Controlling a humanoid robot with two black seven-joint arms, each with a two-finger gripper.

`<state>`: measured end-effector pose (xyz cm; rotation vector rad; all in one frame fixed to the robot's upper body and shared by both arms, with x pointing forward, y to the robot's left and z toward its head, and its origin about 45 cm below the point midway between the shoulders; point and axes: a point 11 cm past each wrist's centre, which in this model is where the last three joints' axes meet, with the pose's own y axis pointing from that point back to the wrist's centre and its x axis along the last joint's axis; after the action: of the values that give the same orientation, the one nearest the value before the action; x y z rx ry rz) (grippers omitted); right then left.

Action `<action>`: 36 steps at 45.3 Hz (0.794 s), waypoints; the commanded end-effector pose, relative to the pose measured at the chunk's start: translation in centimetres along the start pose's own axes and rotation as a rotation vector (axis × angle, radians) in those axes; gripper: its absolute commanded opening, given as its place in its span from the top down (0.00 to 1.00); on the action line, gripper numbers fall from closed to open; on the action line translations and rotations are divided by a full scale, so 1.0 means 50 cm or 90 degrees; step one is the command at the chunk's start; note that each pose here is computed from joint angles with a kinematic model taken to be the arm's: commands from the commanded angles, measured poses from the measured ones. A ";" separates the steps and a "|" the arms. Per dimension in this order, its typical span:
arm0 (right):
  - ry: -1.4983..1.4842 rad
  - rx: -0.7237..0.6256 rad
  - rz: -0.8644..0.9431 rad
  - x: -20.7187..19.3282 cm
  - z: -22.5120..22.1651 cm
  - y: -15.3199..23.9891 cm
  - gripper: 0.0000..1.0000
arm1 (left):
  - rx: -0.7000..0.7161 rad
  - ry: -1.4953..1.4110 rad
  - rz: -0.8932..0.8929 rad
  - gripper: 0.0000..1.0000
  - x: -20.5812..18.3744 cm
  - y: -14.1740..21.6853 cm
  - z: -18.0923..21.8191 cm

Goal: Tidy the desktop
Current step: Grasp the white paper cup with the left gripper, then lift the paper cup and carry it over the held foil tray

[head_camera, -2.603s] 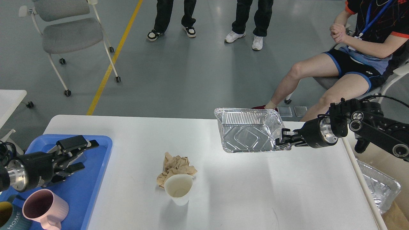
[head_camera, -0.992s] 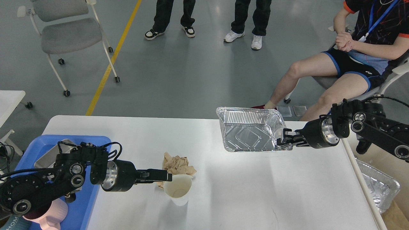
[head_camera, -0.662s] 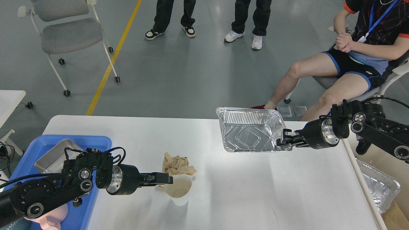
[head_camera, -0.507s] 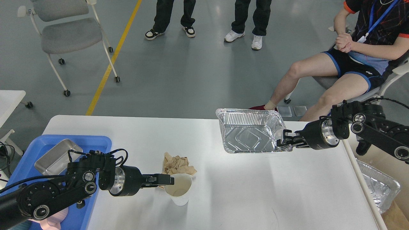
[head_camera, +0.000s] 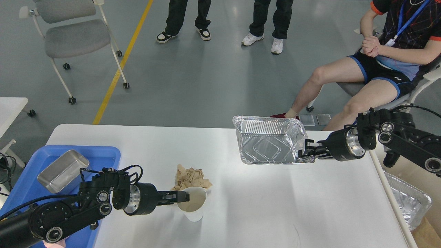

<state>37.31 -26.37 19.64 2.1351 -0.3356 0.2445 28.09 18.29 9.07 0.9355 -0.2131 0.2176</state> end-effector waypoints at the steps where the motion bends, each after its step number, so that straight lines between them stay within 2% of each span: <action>1: -0.002 0.000 0.000 -0.002 0.002 -0.002 1.00 | -0.003 -0.004 -0.005 0.84 0.001 0.003 0.004; 5: -0.004 0.000 -0.002 -0.005 0.003 -0.004 1.00 | -0.001 -0.006 -0.011 0.97 0.000 0.004 0.003; 25: -0.003 0.000 -0.002 -0.006 0.002 -0.006 1.00 | -0.001 -0.013 -0.026 1.00 0.001 0.017 0.002; 36: -0.005 -0.001 -0.002 -0.006 0.005 -0.005 1.00 | -0.004 -0.094 -0.004 1.00 0.050 0.180 0.026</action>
<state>37.16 -26.35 19.28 2.1359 -0.3368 0.2371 28.12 20.41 13.88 0.9340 -0.2957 0.1488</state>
